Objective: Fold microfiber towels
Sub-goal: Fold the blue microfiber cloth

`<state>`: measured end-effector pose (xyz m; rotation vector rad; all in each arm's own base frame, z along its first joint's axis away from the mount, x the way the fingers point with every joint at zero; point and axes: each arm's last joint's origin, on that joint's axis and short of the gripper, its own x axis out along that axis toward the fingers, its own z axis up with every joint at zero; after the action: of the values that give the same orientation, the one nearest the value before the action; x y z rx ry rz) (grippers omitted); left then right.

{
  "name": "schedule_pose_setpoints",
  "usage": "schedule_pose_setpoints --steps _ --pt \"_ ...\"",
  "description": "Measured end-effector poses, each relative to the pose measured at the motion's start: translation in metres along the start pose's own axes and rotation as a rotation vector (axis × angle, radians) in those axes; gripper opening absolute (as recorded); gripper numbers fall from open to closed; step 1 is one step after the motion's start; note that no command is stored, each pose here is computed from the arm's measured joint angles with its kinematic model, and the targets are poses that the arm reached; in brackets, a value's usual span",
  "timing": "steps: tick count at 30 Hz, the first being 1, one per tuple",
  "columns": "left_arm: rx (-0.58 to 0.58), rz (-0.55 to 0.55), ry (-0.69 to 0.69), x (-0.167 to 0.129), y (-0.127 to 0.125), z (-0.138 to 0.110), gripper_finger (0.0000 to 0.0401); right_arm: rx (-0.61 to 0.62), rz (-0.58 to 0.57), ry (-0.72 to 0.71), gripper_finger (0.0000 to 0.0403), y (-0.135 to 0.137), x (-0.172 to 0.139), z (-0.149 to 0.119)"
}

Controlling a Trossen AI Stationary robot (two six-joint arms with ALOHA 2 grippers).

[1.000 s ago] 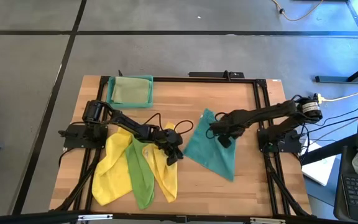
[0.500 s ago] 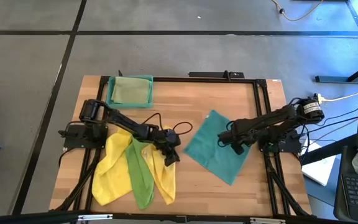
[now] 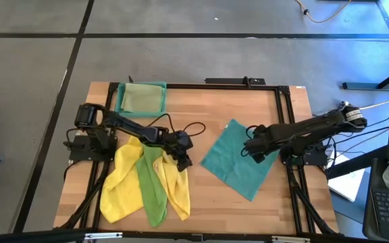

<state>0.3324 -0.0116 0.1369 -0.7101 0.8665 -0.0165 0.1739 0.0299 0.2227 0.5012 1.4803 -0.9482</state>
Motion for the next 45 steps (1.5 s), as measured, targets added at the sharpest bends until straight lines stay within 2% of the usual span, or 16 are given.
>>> schedule_pose_setpoints --steps 4,7,11,15,18,22,25,27,32,33,38,40,45 --pt "-0.043 0.011 -0.025 -0.005 0.001 0.004 0.0081 0.011 0.068 -0.034 0.0162 -0.004 -0.006 0.000" --pt "-0.064 0.002 -0.045 -0.010 0.000 0.008 0.0081 -0.021 0.210 -0.105 0.0183 0.000 -0.013 0.001" --pt "-0.066 -0.006 -0.069 -0.016 -0.003 0.012 0.0081 -0.274 0.431 -0.200 0.0192 0.011 -0.027 -0.003" --pt "-0.061 0.013 -0.133 -0.026 -0.005 0.018 0.0081 -0.612 0.505 -0.268 0.0193 0.023 -0.033 -0.018" --pt "-0.053 0.016 -0.194 -0.035 -0.009 0.023 0.0081 -0.790 0.590 -0.297 0.0193 0.036 -0.026 -0.034" --pt "-0.040 0.023 -0.272 -0.050 -0.016 0.029 0.0081 -0.937 0.805 -0.301 0.0193 0.057 -0.011 -0.060" --pt "-0.006 0.015 -0.307 -0.061 -0.022 0.031 0.0081 -0.938 0.917 -0.300 0.0193 0.072 -0.006 -0.079" --pt "0.022 0.003 -0.327 -0.067 -0.025 0.033 0.0081 -0.941 0.945 -0.290 0.0193 0.082 -0.005 -0.091" --pt "0.078 -0.007 -0.335 -0.079 -0.030 0.033 0.0081 -1.022 0.898 -0.228 0.0193 0.113 -0.006 -0.120" --pt "0.090 -0.010 -0.325 -0.081 -0.031 0.032 0.0081 -1.031 0.858 -0.203 0.0193 0.119 -0.005 -0.125" --pt "0.108 -0.030 -0.290 -0.084 -0.034 0.029 0.0082 -1.090 0.519 -0.092 0.0193 0.144 0.012 -0.139" --pt "0.109 -0.032 -0.282 -0.085 -0.036 0.027 0.0082 -1.095 0.447 -0.111 0.0193 0.153 0.015 -0.142" --pt "0.052 -0.028 -0.281 -0.083 -0.042 0.022 0.0082 -1.052 0.389 -0.246 0.0193 0.164 0.018 -0.150"
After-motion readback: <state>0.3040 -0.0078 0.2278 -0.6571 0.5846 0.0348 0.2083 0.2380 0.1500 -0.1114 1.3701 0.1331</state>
